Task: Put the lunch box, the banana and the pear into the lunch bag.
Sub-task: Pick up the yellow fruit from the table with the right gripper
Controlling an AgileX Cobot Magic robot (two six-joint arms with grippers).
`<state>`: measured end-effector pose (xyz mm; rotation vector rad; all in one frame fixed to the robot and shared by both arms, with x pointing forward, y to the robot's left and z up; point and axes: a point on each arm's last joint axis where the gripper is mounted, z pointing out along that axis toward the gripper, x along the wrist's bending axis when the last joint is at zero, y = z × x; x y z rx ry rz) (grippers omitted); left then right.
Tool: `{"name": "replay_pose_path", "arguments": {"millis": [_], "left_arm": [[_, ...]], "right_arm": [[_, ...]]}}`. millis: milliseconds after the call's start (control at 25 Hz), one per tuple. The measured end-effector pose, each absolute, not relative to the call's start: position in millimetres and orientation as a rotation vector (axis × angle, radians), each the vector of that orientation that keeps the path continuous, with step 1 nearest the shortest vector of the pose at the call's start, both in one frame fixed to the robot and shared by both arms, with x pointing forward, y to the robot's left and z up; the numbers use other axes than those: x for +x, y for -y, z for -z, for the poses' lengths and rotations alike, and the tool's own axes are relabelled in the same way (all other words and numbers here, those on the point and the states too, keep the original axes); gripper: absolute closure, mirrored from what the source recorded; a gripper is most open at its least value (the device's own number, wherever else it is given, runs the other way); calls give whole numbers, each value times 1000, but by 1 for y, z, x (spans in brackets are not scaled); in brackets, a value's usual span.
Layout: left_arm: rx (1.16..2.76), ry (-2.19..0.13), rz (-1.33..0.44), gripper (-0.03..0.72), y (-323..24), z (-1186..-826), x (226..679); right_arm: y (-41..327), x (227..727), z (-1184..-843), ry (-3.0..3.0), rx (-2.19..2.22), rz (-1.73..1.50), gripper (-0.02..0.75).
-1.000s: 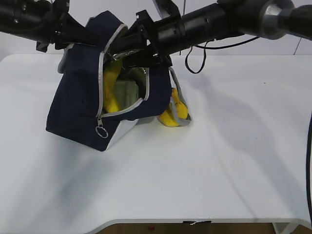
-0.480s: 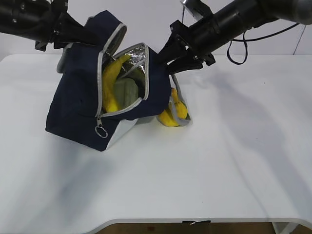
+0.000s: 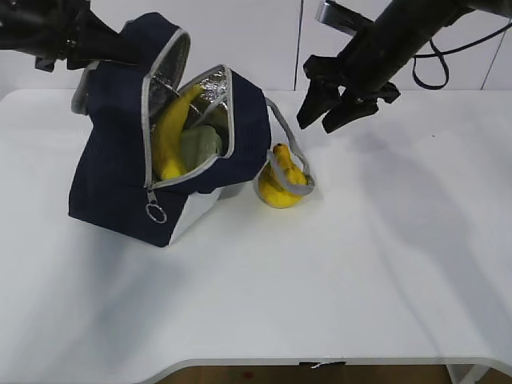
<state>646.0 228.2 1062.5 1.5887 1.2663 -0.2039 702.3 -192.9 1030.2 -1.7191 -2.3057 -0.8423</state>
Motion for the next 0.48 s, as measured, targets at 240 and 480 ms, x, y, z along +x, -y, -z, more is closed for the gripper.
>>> {"name": "replay_pose_path", "arguments": {"millis": [240,480], "left_arm": [[1583,-1269,172,696,-237,-1069,644],[1602,-1257,154,696,-238,-1073,642]], "right_arm": [[200,702,-1026,2372,-1755,751,321],[204,702,-1027,2413,-1771,711,321]]}}
